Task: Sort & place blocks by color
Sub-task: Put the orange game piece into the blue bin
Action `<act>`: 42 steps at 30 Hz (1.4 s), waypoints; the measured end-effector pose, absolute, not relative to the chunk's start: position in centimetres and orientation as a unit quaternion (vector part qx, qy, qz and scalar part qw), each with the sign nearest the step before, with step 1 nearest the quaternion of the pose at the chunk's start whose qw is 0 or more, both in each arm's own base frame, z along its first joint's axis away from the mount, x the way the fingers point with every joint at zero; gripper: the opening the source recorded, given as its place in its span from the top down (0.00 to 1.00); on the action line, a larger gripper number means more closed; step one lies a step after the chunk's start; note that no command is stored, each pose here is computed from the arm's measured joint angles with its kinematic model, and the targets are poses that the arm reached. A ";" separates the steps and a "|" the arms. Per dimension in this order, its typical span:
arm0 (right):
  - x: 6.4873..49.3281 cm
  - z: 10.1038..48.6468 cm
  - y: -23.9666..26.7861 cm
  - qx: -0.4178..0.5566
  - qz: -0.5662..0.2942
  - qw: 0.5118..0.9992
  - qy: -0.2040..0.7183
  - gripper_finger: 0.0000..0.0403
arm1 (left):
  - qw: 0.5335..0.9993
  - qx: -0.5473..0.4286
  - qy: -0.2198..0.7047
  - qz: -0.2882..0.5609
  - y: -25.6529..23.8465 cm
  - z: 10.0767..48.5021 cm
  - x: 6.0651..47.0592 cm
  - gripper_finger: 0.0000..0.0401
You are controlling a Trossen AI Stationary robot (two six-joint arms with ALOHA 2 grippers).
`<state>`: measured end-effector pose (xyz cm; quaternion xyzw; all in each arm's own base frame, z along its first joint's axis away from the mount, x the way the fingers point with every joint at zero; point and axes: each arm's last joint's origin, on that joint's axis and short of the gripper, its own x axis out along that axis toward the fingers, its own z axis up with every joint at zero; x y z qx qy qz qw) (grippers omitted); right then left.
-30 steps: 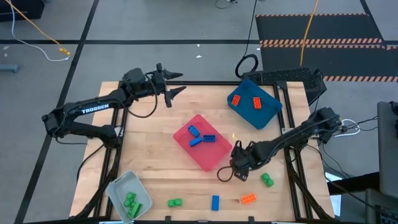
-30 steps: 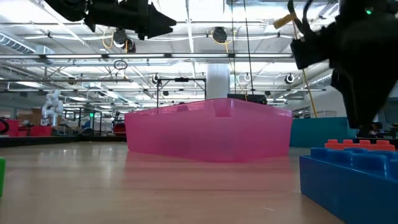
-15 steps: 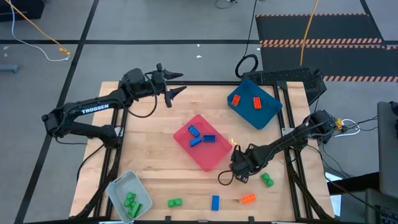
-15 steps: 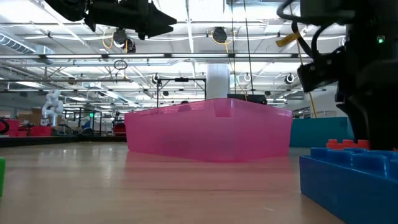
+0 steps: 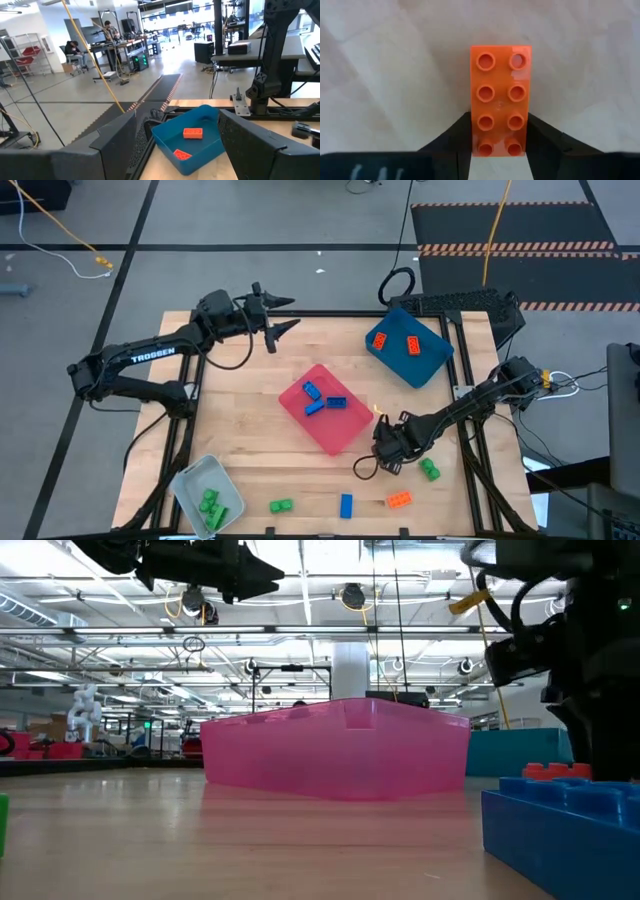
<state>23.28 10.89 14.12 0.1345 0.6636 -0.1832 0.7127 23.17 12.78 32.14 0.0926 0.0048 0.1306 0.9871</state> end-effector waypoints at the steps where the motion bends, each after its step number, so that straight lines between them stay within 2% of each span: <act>1: 22.9 14.3 10.8 0.127 -0.191 0.707 0.670 0.68 | 0.987 0.093 0.003 0.131 12.8 32.2 23.2 0.31; 8: 19.6 17.5 9.1 0.101 -0.258 0.663 0.696 0.68 | 0.987 0.096 -0.003 0.131 12.8 32.3 23.2 0.31; 16: 17.2 22.2 4.8 0.097 -0.343 0.714 0.603 0.68 | 0.986 0.098 -0.010 0.132 12.8 32.5 23.2 0.31; 20: 16.6 23.2 2.1 0.078 -0.403 0.708 0.575 0.68 | 0.987 0.089 -0.010 0.131 12.8 32.4 23.2 0.31; 27: 16.7 23.2 -1.5 0.046 -0.466 0.667 0.580 0.68 | 0.988 0.087 -0.010 0.131 12.7 32.4 23.2 0.31; 30: 16.7 23.0 -3.0 0.046 -0.475 0.646 0.596 0.68 | 0.988 0.087 -0.008 0.131 12.7 32.4 23.2 0.31; 39: 16.0 20.3 -5.6 0.082 -0.471 0.624 0.618 0.67 | 0.988 0.087 -0.007 0.130 12.7 32.4 23.2 0.31; 40: 15.8 20.1 -5.7 0.082 -0.472 0.620 0.621 0.65 | 0.988 0.086 -0.007 0.130 12.7 32.4 23.2 0.31; 42: 15.6 19.9 -5.8 0.082 -0.473 0.614 0.626 0.52 | 0.988 0.085 -0.007 0.130 12.7 32.4 23.2 0.31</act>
